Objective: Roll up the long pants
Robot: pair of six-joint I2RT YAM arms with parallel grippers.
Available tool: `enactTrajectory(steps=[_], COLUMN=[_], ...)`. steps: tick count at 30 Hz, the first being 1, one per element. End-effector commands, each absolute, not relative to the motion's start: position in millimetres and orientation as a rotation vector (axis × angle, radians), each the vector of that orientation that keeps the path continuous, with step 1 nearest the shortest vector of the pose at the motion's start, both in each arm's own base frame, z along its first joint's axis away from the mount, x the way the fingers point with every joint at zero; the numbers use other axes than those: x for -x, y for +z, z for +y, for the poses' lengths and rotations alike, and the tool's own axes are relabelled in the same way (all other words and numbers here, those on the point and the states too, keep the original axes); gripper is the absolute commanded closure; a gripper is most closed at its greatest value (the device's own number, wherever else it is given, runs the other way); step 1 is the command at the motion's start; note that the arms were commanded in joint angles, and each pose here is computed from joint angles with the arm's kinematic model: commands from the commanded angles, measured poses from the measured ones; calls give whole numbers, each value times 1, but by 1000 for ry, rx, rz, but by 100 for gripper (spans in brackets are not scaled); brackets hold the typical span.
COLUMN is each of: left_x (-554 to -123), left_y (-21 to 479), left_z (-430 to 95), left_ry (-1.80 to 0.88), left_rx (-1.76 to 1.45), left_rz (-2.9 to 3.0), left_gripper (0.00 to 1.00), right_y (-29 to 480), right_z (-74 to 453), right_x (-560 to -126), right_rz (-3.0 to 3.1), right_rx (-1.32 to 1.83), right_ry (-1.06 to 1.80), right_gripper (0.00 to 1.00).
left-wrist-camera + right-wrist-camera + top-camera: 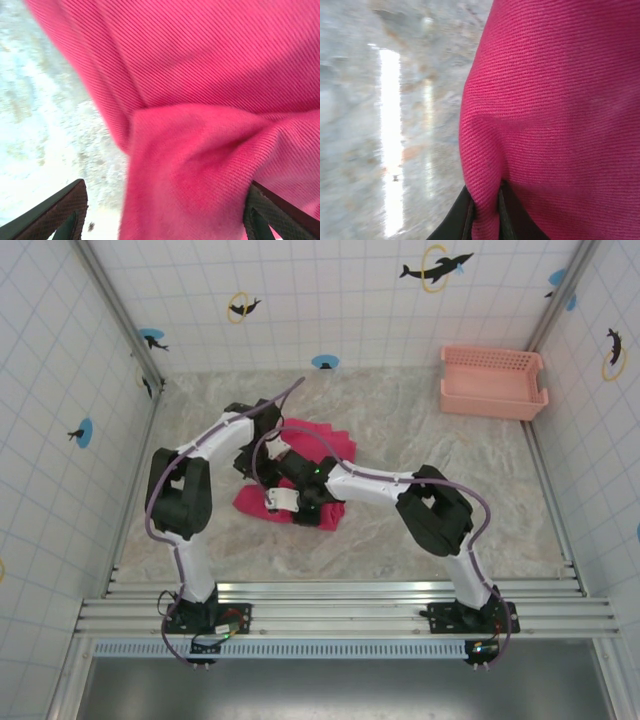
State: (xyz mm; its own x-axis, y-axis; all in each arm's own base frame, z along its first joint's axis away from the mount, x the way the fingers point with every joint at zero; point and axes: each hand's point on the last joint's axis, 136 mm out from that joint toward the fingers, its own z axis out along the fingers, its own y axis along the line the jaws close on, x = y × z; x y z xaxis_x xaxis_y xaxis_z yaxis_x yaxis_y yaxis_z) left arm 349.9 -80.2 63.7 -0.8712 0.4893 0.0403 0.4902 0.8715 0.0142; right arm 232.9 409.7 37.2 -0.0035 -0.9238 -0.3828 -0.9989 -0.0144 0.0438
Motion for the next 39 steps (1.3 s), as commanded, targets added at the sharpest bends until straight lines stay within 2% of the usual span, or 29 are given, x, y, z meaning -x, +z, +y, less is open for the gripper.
enactTrajectory(steps=[1,5,9,13,16,24,30,39], left_x=[-373,-377,-376,-371,-367,-357,-344,-306], left_y=[100,115,124,125,123,120,131,146], left_z=[-52,-44,-43,-46,-49,-54,-65,-115], left_ry=[-190,-218,-218,-187,-151,-102,-86,122], left_rx=[729,705,702,714,710,707,716,710], left_rz=[-3111,-3124,-3114,-3102,-3083,-3044,-3036,-3100], left_gripper=[19,18,19,19,20,21,22,24], right_y=[45,86,127,143,141,85,49,22], right_z=[370,373,380,387,388,373,362,355], right_x=[-140,-129,-129,-150,-171,-218,-241,-268], right_rz=[2346,2421,2497,2551,2563,2698,2808,2918], right_rx=[2214,2137,1929,1649,1515,1358,1340,1286], right_ry=[878,1117,1484,1787,1892,1839,1675,1462], right_gripper=[100,100,100,100,100,100,100,99])
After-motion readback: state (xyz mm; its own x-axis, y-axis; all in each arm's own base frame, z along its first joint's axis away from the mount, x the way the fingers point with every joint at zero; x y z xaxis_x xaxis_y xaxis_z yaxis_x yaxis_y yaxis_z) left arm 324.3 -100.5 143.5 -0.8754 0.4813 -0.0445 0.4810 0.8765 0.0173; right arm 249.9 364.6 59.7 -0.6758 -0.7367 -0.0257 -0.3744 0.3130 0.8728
